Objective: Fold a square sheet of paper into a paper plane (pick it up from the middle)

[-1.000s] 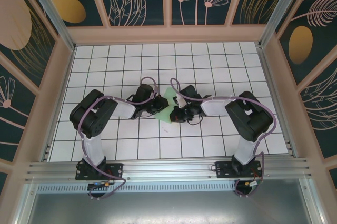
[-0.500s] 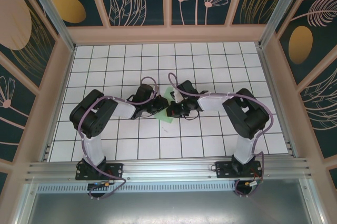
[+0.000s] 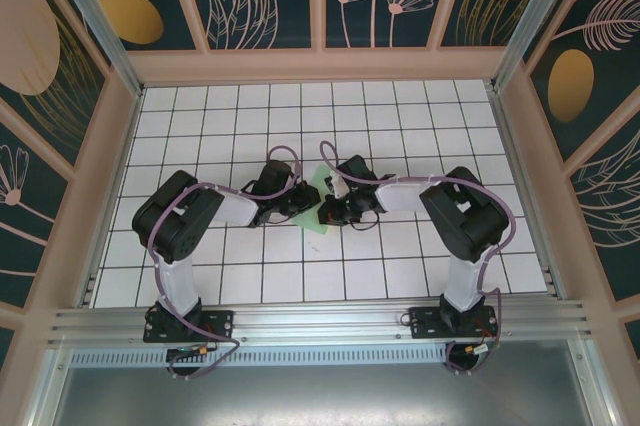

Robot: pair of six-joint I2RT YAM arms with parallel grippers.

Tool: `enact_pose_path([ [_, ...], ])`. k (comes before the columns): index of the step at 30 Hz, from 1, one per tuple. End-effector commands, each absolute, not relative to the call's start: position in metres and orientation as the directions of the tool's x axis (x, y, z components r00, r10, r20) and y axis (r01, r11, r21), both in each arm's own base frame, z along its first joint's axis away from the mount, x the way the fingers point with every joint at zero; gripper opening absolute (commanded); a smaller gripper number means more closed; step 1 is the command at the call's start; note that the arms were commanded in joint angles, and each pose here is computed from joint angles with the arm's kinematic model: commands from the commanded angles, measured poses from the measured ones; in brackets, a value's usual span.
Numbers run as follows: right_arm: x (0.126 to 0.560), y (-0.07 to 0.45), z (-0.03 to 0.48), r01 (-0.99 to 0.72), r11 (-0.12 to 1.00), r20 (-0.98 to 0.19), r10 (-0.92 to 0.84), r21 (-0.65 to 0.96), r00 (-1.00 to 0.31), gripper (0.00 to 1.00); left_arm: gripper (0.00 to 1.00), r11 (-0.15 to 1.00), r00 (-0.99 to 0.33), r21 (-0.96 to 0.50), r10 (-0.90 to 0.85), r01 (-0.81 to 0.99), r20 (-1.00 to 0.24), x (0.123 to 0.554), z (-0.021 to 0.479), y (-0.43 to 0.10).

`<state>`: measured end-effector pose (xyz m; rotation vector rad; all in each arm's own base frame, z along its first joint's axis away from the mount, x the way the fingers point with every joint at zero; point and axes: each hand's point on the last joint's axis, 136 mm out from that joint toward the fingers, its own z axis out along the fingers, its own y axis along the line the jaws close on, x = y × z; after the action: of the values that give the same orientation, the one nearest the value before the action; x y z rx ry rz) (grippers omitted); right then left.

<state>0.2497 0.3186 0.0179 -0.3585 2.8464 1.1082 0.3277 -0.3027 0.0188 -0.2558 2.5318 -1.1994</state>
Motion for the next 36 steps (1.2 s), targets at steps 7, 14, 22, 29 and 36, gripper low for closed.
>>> enact_pose_path([
  [7, 0.209, 0.297, 0.006, -0.253, 0.739, -0.052, -0.284, 0.624, -0.957, 0.00, 0.14, 0.750, -0.926, -0.654, -0.314, -0.105, -0.211, 0.320, -0.022, -0.273],
  [14, 0.193, 0.293, -0.002, -0.272, 0.745, -0.014, -0.333, 0.609, -0.943, 0.00, 0.14, 0.755, -0.926, -0.647, -0.313, -0.108, -0.211, 0.320, -0.023, -0.271],
  [22, 0.179, 0.282, -0.006, -0.278, 0.769, 0.007, -0.345, 0.576, -0.939, 0.00, 0.14, 0.755, -0.926, -0.646, -0.314, -0.108, -0.212, 0.319, -0.023, -0.271],
  [29, 0.177, 0.277, -0.008, -0.271, 0.789, 0.021, -0.338, 0.552, -0.941, 0.00, 0.14, 0.755, -0.928, -0.646, -0.311, -0.109, -0.207, 0.319, -0.024, -0.271],
  [36, 0.206, 0.285, 0.029, -0.301, 0.781, -0.119, -0.283, 0.548, -0.952, 0.00, 0.14, 0.732, -0.929, -0.676, -0.302, -0.083, -0.214, 0.319, -0.014, -0.277],
])
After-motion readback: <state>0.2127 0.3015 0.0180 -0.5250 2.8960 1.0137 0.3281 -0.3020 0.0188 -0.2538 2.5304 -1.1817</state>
